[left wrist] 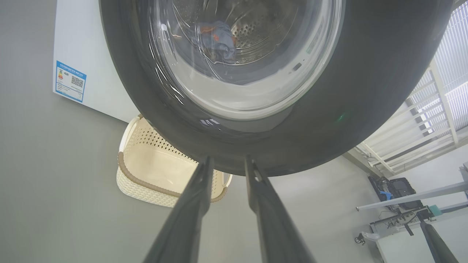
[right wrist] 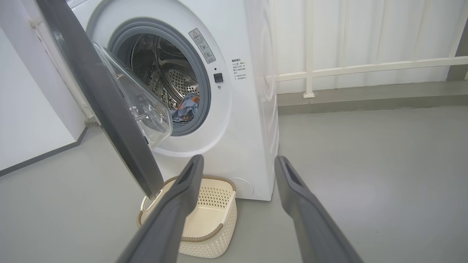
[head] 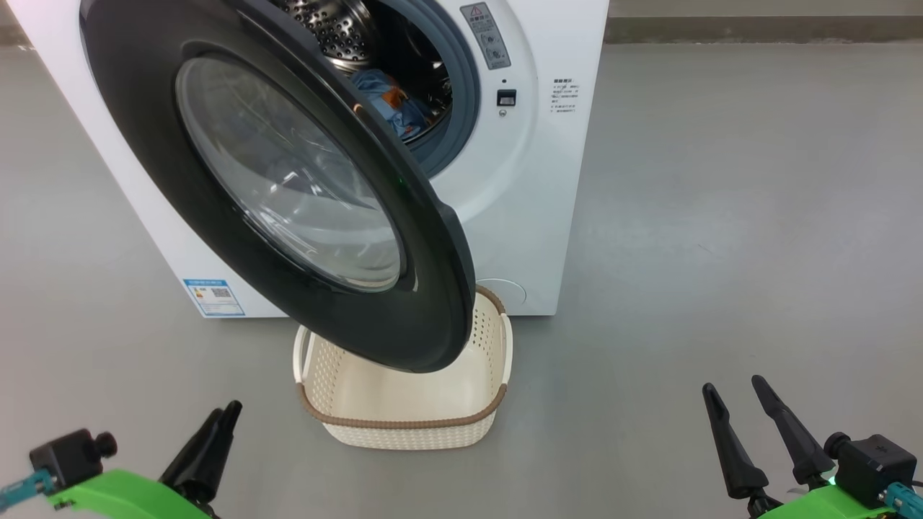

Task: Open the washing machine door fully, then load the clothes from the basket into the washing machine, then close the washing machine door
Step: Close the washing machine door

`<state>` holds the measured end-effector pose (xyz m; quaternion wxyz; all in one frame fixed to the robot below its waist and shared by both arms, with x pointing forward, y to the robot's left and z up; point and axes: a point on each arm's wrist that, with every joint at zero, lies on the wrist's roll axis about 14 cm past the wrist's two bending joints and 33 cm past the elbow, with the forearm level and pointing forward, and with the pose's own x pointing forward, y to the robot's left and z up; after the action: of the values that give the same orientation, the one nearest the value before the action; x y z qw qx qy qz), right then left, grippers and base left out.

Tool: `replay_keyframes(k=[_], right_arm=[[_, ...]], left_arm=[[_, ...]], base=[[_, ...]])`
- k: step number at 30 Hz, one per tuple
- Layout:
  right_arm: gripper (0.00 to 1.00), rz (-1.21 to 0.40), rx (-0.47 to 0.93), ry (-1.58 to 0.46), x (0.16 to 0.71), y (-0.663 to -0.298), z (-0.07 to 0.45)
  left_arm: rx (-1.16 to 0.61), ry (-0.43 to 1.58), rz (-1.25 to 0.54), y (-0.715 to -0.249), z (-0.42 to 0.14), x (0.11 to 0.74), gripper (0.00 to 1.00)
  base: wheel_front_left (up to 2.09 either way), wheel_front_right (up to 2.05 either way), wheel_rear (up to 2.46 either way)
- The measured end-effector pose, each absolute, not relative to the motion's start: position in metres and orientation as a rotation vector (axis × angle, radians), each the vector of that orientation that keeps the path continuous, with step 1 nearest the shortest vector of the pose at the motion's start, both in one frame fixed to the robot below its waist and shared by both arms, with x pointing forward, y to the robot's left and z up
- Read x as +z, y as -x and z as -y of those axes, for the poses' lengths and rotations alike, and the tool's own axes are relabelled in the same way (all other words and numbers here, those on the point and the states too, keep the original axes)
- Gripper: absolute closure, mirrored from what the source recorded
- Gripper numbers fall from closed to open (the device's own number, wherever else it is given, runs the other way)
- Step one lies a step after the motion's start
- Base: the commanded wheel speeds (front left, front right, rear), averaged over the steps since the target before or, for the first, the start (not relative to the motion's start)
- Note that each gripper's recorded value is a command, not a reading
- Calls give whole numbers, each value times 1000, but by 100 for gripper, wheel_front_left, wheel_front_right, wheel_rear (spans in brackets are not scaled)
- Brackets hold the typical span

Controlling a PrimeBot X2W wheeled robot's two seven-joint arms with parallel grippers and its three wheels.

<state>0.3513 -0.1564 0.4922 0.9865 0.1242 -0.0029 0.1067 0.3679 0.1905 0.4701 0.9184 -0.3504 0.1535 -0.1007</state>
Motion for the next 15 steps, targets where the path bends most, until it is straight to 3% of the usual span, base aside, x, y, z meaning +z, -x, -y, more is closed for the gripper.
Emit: replay_keyframes(k=[1,2,15], right_arm=[[0,6,215,-249,492,-351,156],[0,6,215,-249,492,-351,156],[0,12,203,-245,494,-354,162]], left_arm=[[-193,712,-299,-367,-193,468,7],[-186,683,-288,-366,-195,466,0],[-117,415,-144,-371,-222,470,0]], base=[[0,0,0],[0,0,0],[0,0,0]])
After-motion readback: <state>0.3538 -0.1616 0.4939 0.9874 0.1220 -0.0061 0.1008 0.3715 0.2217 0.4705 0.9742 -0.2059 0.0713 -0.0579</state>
